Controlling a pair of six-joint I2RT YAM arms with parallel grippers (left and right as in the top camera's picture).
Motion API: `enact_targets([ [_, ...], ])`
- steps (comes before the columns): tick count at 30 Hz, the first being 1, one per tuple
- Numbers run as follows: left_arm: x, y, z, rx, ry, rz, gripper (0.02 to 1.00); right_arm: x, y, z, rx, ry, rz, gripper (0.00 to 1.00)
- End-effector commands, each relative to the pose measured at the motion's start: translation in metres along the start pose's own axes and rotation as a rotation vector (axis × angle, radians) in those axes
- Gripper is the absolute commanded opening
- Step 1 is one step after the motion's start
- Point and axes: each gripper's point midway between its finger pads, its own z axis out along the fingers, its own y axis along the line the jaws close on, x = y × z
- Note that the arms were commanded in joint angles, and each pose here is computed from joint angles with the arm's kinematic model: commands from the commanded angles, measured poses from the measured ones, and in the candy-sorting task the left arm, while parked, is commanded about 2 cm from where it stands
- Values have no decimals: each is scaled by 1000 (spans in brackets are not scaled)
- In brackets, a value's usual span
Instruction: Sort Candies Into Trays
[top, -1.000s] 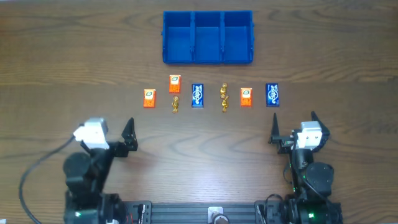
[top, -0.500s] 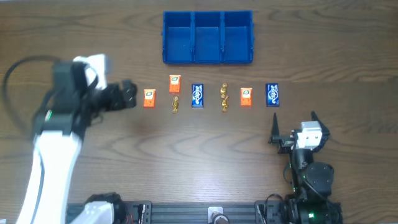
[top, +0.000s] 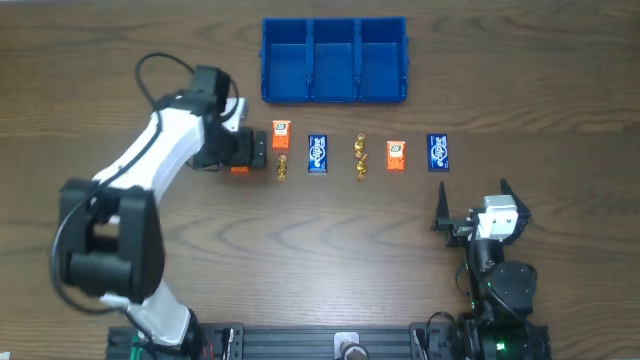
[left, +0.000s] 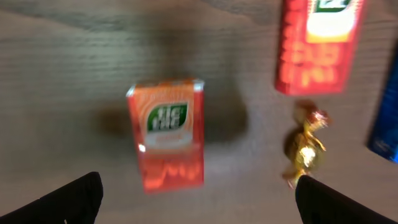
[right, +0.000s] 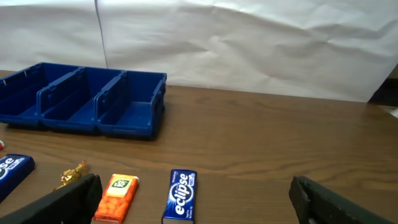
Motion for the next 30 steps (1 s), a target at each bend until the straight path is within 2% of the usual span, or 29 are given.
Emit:
enact_targets([
  [1,-13,11,9,-104,15,39,1000,1,0,0,0,1,-12,998],
  [12,-12,24,26,-179,54,37,972,1,0,0,0,1,-12,998],
  [18,-14,24,28,-178,44,31,956,1,0,0,0,0,-12,998],
  [22,-16,22,29,-174,38,35,904,1,0,0,0,1,-12,998],
  [30,-15,22,29,-174,39,26,722,1,0,0,0,1,-12,998],
])
